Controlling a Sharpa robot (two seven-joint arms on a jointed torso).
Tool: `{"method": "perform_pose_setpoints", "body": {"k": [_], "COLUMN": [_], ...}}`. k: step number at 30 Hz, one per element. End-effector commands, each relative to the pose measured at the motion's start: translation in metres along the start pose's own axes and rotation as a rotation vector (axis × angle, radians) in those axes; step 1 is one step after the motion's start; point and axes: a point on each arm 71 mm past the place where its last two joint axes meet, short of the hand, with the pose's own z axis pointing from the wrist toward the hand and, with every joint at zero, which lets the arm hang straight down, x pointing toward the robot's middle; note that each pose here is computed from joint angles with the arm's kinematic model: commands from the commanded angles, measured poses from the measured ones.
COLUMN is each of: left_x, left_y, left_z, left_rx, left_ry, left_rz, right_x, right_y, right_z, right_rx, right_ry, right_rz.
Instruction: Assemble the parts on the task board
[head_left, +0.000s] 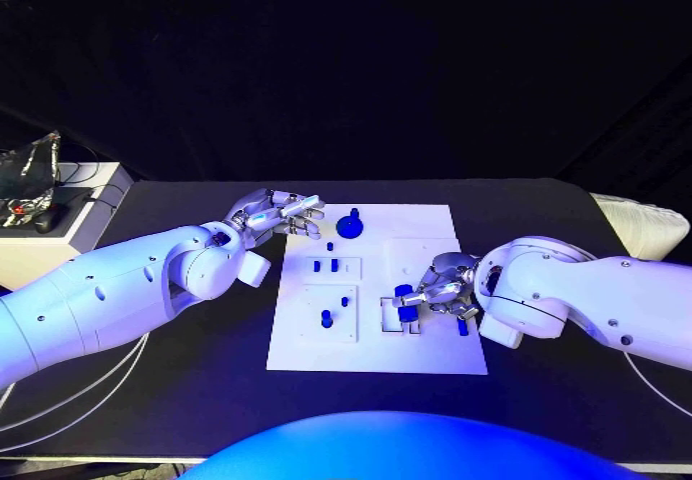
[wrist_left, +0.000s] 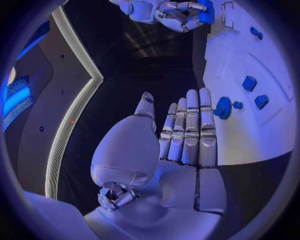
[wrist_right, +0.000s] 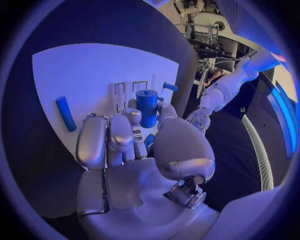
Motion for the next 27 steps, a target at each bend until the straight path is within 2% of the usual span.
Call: {"method": "perform_pose_setpoints", "body": {"k": [1,10,27], "left_x": [0.0031,0.0025,0.0018], "left_y": [-0.0011,-0.0012,-0.0014], "left_z": [0.0003,-0.0005,-0.0015], "left_rx": [0.008,0.006,0.004], "left_ry": [0.024,0.026,0.027], "left_rz": [-0.016,-0.018,-0.018], "right_x": [0.004,0.011,0.017], "right_y": [0.001,0.001,0.003], "right_z": [0.005,0.016,0.022], "right_rx": [0.008,0.021,0.026], "right_ry": [-0.011,-0.011,0.003], "right_rz": [-0.061,-0.085,-0.105]}}
